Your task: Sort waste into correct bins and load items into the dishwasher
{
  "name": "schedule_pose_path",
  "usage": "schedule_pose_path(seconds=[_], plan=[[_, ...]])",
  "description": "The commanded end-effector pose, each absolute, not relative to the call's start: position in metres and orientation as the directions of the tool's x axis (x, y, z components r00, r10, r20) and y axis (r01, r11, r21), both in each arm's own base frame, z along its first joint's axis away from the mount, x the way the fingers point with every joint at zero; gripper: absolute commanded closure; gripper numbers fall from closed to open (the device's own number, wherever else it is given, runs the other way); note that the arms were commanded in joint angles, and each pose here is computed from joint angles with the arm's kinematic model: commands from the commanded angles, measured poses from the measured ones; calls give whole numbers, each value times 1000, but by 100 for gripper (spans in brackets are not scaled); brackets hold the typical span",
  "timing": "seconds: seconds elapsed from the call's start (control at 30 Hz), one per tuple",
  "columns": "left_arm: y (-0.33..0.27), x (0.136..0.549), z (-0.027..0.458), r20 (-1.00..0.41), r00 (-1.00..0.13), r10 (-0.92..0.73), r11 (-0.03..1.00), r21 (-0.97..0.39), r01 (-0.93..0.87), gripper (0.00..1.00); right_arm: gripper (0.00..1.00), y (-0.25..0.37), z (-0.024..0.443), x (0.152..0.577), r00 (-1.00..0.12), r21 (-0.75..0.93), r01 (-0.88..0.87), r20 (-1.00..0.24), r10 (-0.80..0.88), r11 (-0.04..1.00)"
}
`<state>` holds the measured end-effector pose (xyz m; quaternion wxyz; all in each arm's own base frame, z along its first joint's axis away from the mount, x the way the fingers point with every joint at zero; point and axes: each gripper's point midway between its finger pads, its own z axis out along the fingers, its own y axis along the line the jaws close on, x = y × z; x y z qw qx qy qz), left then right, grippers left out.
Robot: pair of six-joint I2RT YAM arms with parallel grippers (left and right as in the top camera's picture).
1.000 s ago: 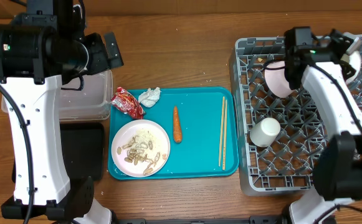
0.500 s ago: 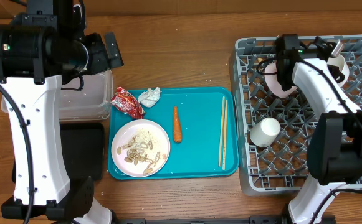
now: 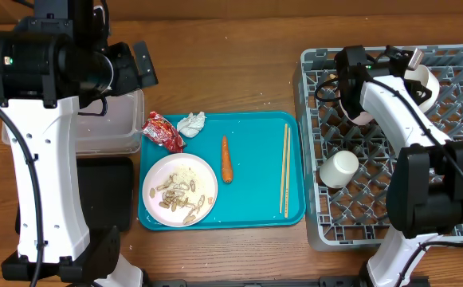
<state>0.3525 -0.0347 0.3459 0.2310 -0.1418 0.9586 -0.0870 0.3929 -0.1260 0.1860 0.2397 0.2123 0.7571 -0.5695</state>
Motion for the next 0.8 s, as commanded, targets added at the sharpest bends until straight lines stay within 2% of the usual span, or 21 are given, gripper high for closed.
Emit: schedule_pose_path(seconds=[0.0, 0.13, 0.5, 0.7, 0.77], plan=[[-34, 352, 350, -426, -845, -322, 941, -242, -236, 0, 96, -128, 206, 392, -791, -781, 600, -612, -17, 175], [-34, 352, 350, -426, -845, -322, 941, -242, -236, 0, 96, -129, 220, 391, -821, -822, 559, -567, -65, 110], [-34, 352, 350, -426, -845, -322, 941, -242, -236, 0, 96, -123, 202, 394, -830, -816, 542, -557, -25, 203], [-34, 352, 350, -426, -846, -322, 941, -242, -236, 0, 96, -123, 204, 394, -838, -826, 530, -545, -33, 193], [-34, 352, 350, -426, -846, -322, 941, -242, -236, 0, 96, -129, 211, 390, -862, -858, 493, -504, -52, 144]])
